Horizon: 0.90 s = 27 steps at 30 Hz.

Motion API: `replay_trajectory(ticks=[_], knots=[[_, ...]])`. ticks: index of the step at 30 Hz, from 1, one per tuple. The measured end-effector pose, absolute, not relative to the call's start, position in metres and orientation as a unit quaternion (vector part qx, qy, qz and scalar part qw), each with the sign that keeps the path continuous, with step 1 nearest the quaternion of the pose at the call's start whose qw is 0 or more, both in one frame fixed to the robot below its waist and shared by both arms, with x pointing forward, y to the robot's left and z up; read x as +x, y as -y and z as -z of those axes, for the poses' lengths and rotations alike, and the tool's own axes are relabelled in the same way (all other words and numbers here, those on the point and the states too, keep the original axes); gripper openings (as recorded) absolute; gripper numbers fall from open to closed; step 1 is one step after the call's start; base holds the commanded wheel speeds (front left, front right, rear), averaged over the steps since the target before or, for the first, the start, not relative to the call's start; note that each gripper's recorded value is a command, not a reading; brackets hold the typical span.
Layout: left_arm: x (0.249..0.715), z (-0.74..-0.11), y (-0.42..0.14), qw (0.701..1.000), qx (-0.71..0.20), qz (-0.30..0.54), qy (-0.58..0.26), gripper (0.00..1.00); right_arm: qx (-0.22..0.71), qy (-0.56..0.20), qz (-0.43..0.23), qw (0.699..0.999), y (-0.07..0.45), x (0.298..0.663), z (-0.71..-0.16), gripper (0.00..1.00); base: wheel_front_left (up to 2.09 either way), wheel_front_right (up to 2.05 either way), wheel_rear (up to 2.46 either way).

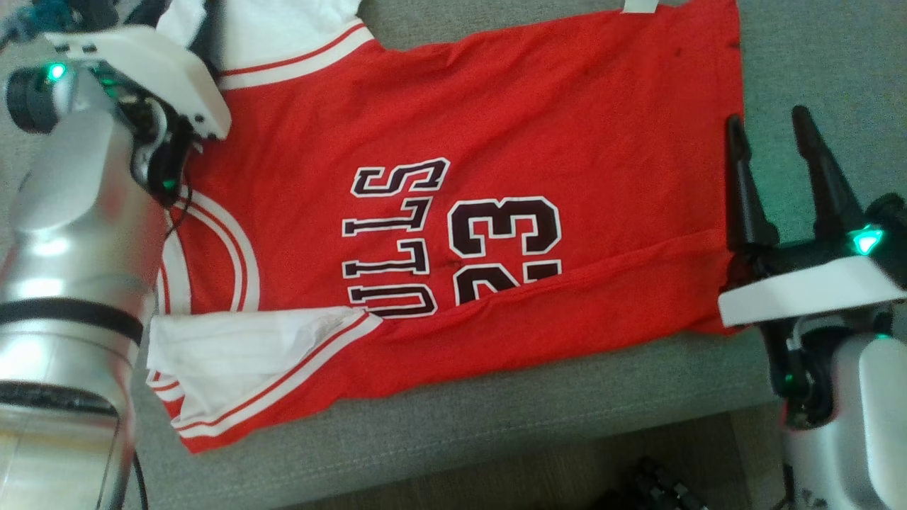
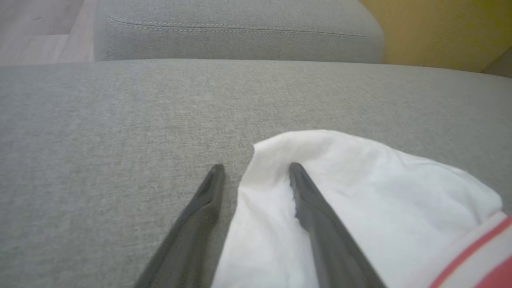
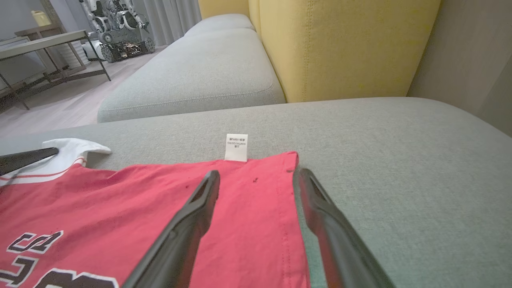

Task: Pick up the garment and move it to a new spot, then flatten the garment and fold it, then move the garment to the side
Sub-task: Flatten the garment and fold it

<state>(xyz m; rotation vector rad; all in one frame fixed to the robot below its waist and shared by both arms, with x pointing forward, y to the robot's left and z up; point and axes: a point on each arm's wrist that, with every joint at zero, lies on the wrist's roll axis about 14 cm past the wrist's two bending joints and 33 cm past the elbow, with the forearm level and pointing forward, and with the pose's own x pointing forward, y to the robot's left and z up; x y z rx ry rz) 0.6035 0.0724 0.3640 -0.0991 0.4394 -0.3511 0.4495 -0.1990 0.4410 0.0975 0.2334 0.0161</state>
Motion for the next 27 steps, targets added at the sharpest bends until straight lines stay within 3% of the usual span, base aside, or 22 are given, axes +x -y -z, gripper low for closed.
replay_trajectory(ticks=[1,8,14,18,27], knots=[[0.607,-0.365,-0.073,0.96,-0.048,0.173,-0.215,0.0,0.048,-0.116,-0.005,0.992,0.201,0.451,-0.441,1.0,0.0,0.0,0.0],[0.604,-0.373,-0.075,0.965,-0.049,0.171,-0.195,0.0,0.042,-0.09,0.009,0.995,0.214,0.477,-0.457,1.0,0.0,0.0,0.0],[0.612,-0.393,-0.075,0.97,-0.051,0.171,-0.162,0.0,0.029,-0.117,-0.001,0.993,0.218,0.509,-0.45,1.0,0.0,0.0,0.0],[0.615,-0.403,-0.073,0.972,-0.061,0.175,-0.146,0.0,0.026,-0.18,-0.004,0.983,0.225,0.526,-0.425,1.0,0.0,0.0,0.0],[0.612,-0.407,-0.075,0.972,-0.07,0.178,-0.137,0.0,0.05,-0.326,-0.009,0.944,0.22,0.53,-0.363,1.0,0.0,0.0,0.0]])
